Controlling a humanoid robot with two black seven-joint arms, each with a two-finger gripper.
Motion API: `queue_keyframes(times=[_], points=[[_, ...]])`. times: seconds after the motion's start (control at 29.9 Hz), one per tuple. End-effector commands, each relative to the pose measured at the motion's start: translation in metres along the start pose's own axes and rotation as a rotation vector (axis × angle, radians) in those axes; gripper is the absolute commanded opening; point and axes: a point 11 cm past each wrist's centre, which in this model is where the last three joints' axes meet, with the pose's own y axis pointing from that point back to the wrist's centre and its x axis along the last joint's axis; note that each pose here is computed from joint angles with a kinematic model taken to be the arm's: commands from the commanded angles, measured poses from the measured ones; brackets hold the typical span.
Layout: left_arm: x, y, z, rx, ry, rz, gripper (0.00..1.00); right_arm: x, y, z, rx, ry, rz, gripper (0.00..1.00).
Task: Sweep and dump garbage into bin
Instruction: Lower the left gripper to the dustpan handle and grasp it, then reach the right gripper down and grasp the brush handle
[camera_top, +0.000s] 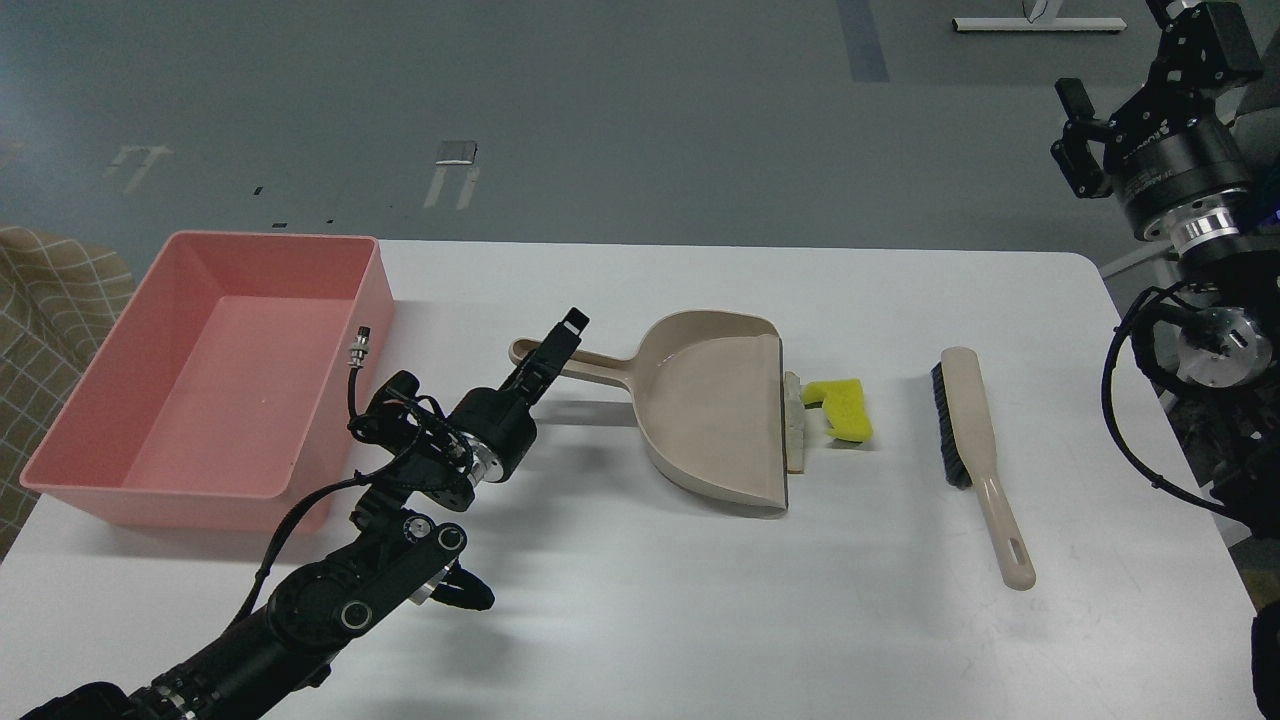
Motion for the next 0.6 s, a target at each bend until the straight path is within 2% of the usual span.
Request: queue_keyframes(times=[0.0,0.03,0.07,0.17,0.2,0.57], points=[[-0.002,-0.002,0.002,-0.003,0.004,-0.003,0.54,0.000,0.001,0.001,-0.001,0.001,0.002,1.00],[-0.003,-0.001,0.002,-0.003,0.003,-0.005,0.45,0.001,0.000,0.000,0.000,0.003,0.009,1.00],[-0.003,-0.002,0.002,-0.004,0.005,-0.005,0.43,0.002,0.000,0.000,0.000,0.005,0.011,1.00],[-0.003,-0.002,0.002,-0.004,0.003,-0.005,0.14,0.004,0.001,-0.002,0.002,0.011,0.016,1.00],[-0.004,-0.001,0.001,0.000,0.003,-0.007,0.00,0.005,0.001,-0.003,0.002,0.012,0.017,1.00],[-0.009,0.000,-0.004,0.031,-0.007,-0.025,0.00,0.025,0.006,-0.019,-0.023,0.081,0.020,1.00]])
